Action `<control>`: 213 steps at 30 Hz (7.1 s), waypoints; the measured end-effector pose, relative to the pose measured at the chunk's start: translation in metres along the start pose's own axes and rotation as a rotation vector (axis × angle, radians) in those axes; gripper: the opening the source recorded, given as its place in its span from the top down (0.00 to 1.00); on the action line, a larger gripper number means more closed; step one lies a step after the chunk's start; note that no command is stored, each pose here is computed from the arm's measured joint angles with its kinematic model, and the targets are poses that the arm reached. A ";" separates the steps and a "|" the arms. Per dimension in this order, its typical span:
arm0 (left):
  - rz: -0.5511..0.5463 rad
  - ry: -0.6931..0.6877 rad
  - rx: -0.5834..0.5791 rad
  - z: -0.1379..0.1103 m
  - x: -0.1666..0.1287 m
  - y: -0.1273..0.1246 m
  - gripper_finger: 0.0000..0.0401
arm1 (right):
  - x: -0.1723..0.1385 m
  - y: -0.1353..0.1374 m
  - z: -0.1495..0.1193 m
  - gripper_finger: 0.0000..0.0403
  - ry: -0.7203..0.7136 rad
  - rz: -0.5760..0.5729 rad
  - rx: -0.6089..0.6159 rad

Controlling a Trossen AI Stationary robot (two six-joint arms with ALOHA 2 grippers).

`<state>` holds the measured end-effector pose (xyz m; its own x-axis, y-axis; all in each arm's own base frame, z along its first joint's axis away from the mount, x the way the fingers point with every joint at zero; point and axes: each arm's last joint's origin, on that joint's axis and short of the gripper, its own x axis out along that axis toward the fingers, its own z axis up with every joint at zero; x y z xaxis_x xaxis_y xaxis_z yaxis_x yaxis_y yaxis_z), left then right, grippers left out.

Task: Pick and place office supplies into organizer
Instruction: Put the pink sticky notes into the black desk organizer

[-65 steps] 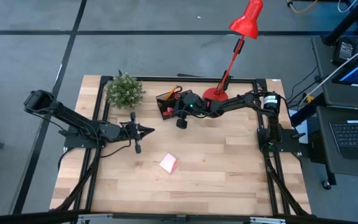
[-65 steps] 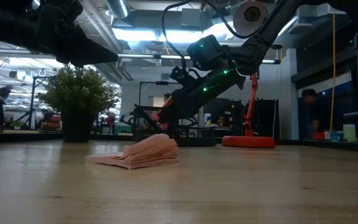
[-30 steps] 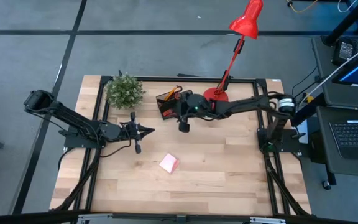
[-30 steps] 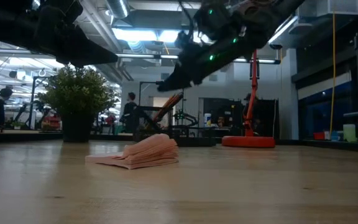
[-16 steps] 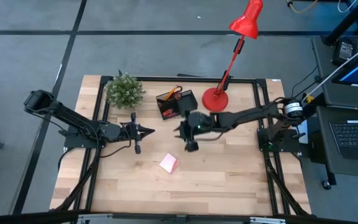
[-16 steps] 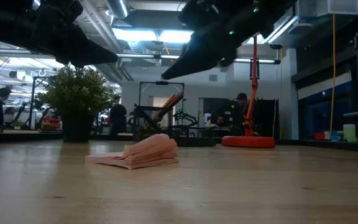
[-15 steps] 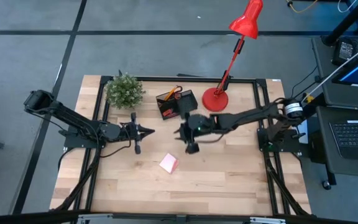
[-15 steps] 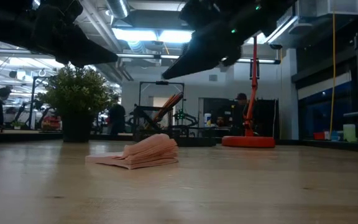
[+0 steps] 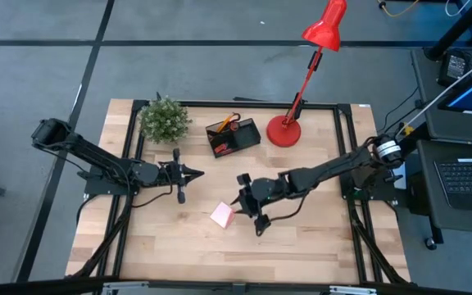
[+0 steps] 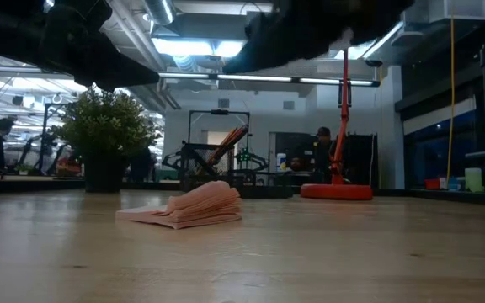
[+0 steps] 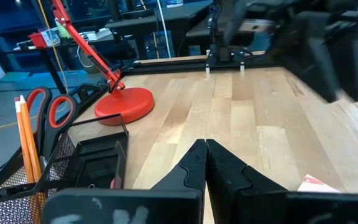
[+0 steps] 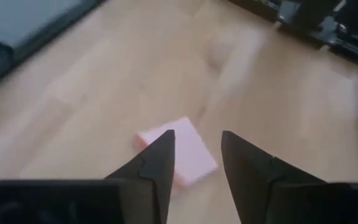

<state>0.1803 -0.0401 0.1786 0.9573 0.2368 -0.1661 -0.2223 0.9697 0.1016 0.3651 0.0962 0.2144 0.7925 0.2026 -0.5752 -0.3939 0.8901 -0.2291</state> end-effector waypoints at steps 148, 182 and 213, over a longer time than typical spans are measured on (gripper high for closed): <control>-0.009 0.003 -0.005 0.000 0.000 0.000 0.99 | 0.109 0.013 -0.009 0.63 0.583 -0.085 -0.069; -0.037 0.000 -0.011 0.000 0.000 -0.001 0.99 | 0.119 0.007 -0.019 0.90 0.598 -0.135 -0.067; -0.038 0.000 -0.010 0.000 0.000 -0.001 0.99 | 0.096 0.012 0.001 1.00 0.607 -0.278 -0.125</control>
<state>0.1805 -0.0412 0.1786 0.9650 0.2001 -0.1696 -0.1878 0.9785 0.0857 0.4372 0.1263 0.1572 0.4842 -0.3242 -0.8127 -0.2933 0.8149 -0.4999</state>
